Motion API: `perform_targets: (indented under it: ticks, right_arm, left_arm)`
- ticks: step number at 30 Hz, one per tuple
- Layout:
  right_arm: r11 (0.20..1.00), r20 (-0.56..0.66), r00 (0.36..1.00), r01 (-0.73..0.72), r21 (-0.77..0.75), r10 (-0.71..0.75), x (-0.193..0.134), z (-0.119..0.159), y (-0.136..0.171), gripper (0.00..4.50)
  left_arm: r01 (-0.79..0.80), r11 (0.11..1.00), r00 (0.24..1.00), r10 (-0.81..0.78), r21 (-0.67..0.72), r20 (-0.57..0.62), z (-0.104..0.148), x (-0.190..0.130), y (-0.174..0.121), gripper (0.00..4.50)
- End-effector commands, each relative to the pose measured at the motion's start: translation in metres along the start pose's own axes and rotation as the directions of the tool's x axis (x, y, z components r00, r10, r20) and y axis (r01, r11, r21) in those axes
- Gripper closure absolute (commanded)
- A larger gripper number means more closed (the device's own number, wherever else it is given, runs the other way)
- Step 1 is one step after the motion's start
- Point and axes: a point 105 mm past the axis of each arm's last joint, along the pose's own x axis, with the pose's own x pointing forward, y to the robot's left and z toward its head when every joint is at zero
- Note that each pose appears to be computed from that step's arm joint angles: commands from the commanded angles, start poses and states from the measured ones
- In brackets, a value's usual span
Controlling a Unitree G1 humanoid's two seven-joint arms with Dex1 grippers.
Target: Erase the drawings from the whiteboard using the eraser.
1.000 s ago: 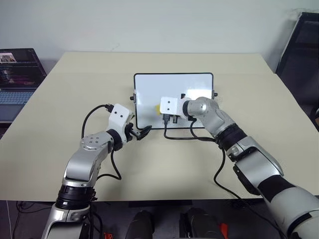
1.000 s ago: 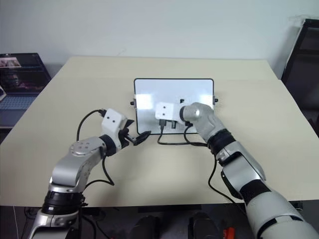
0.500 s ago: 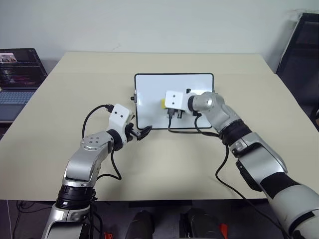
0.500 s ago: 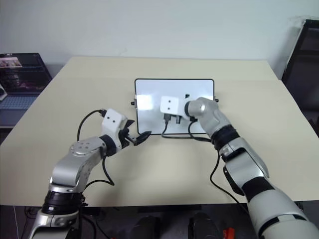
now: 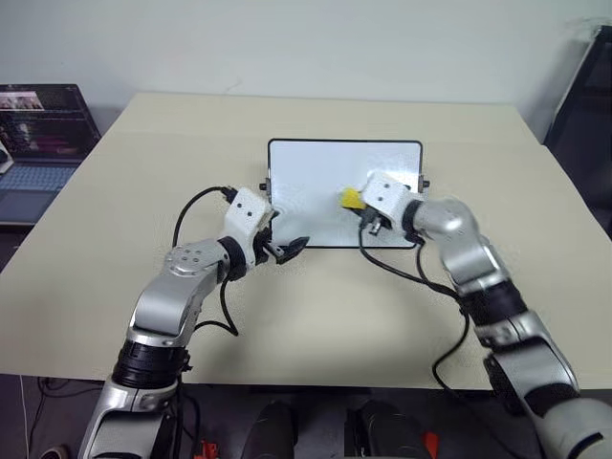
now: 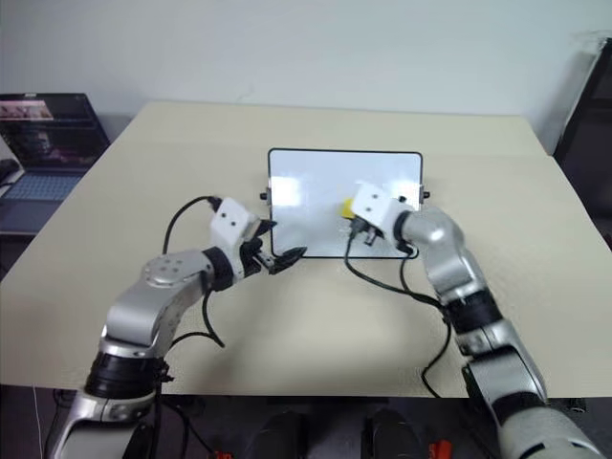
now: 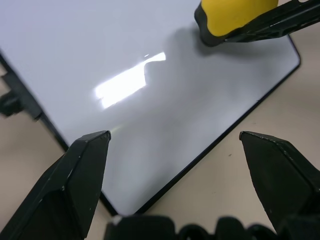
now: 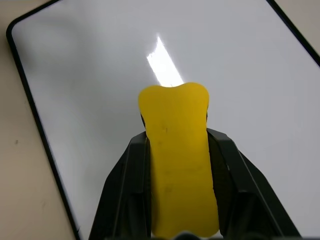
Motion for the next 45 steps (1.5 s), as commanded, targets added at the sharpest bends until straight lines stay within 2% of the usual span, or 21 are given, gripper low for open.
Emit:
perform_targets:
  ticks: [1,4,7,10,16,19,23,33,35,36,43,45]
  right_arm:
    - [0.978,0.031,0.985,0.163,0.129,-0.168,-0.040,0.005,-0.017,3.34]
    - [0.909,-0.032,0.948,0.314,0.273,-0.317,-0.070,-0.012,-0.018,3.34]
    - [0.789,-0.129,0.864,0.499,0.357,-0.487,-0.095,-0.032,-0.021,3.34]
    - [0.708,-0.220,0.816,0.574,0.411,-0.534,-0.104,-0.047,-0.011,3.34]
    - [0.609,-0.383,0.774,0.634,0.478,-0.505,-0.106,-0.078,0.005,3.34]
    - [0.617,-0.404,0.777,0.629,0.473,-0.483,-0.104,-0.087,0.007,3.34]
    - [0.568,-0.464,0.751,0.659,0.493,-0.469,-0.107,-0.103,0.009,3.34]
    - [0.472,-0.525,0.713,0.701,0.535,-0.465,-0.105,-0.122,0.006,3.34]
    - [0.449,-0.533,0.706,0.708,0.545,-0.467,-0.106,-0.125,0.004,2.61]
    - [0.443,-0.531,0.708,0.706,0.553,-0.466,-0.106,-0.126,0.004,2.41]
    - [0.443,-0.506,0.728,0.684,0.580,-0.462,-0.103,-0.123,0.004,0.01]
    - [0.443,-0.486,0.729,0.682,0.582,-0.483,-0.103,-0.118,0.000,0.01]
  left_arm:
    - [0.139,0.984,0.987,-0.147,0.108,0.069,0.027,0.000,-0.023,0.00]
    - [0.273,0.949,0.955,-0.288,0.158,0.076,0.033,0.002,-0.042,0.00]
    - [0.373,0.893,0.916,-0.397,0.251,0.053,0.033,0.012,-0.060,0.00]
    - [0.449,0.839,0.873,-0.485,0.308,0.048,0.035,0.023,-0.076,0.00]
    - [0.549,0.764,0.797,-0.601,0.340,0.061,0.041,0.042,-0.094,0.00]
    - [0.570,0.743,0.781,-0.622,0.351,0.049,0.038,0.050,-0.094,0.00]
    - [0.567,0.740,0.778,-0.625,0.361,0.059,0.040,0.058,-0.092,0.00]
    - [0.574,0.723,0.763,-0.643,0.385,0.070,0.042,0.062,-0.095,0.00]
    - [0.572,0.723,0.761,-0.644,0.388,0.078,0.044,0.062,-0.095,0.00]
    - [0.572,0.722,0.760,-0.645,0.389,0.081,0.044,0.061,-0.096,0.00]
    - [0.570,0.721,0.757,-0.647,0.394,0.089,0.045,0.061,-0.098,0.00]
    - [0.556,0.734,0.766,-0.635,0.390,0.101,0.047,0.062,-0.096,0.00]
